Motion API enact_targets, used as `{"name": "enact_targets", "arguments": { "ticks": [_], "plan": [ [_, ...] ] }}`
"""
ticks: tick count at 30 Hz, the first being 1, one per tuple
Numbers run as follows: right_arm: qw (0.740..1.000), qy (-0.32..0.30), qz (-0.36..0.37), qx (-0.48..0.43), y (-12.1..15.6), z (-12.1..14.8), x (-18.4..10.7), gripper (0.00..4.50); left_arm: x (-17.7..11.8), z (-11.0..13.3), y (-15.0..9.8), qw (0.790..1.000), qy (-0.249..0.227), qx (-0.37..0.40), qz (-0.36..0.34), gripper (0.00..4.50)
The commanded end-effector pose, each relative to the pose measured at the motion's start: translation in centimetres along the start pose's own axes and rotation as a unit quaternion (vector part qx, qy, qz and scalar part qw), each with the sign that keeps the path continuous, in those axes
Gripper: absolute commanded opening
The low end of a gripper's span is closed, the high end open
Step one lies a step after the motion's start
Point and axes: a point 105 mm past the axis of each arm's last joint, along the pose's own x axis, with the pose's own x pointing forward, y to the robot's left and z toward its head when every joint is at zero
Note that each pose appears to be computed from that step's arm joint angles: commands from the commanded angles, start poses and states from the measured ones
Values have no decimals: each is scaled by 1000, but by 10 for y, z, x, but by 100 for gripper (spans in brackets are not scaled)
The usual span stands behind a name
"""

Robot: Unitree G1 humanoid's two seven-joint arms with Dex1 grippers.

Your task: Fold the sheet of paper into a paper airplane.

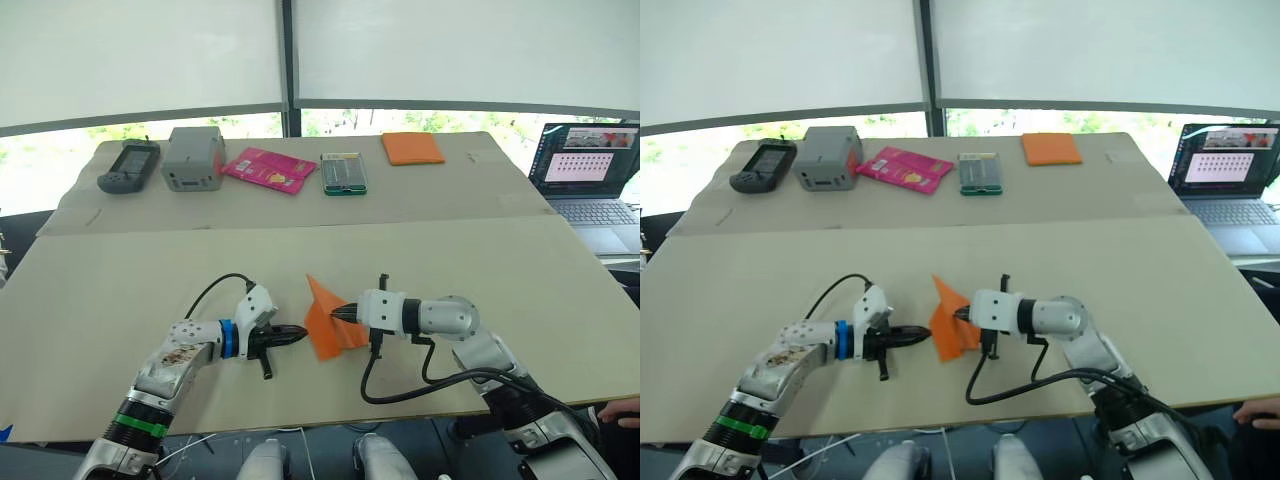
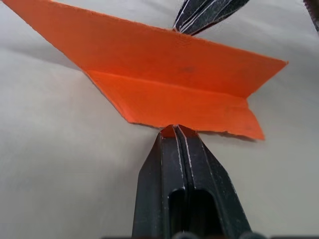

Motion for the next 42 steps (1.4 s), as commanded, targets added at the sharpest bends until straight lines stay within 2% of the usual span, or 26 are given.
{"name": "enact_targets", "arguments": {
  "ticks": [1,7,13,18,22,25,26,28,30,34,39,42],
  "plan": [
    [1000,-11,1,14,2,5,5,0,8,-6,-10,1000,14,-4,-10,2],
    [999,1,20,47,15,-7,17,0,1,-12,-9,999,27,-15,-9,2],
    [997,19,47,57,25,-18,24,0,-33,-6,-10,999,22,-35,-32,2],
    [996,32,71,35,31,-23,25,0,-41,20,12,999,-36,-22,1,2],
    [996,33,79,25,35,-23,25,0,-23,49,26,996,-83,15,17,2],
    [996,34,79,21,35,-23,24,0,-10,64,34,994,-100,37,16,2],
    [996,34,80,20,36,-23,24,0,-5,67,36,994,-98,44,17,2],
    [996,37,77,15,35,-23,22,0,9,60,41,996,-51,76,10,2],
    [996,37,74,13,34,-21,21,0,16,45,45,994,3,107,1,2],
    [998,14,62,23,25,-7,16,0,17,21,53,987,71,141,-8,2],
    [994,-25,85,61,31,15,14,0,13,8,59,984,95,154,-15,2],
    [988,-6,120,101,38,23,19,0,16,6,57,986,85,141,-24,2]
  ]
}}
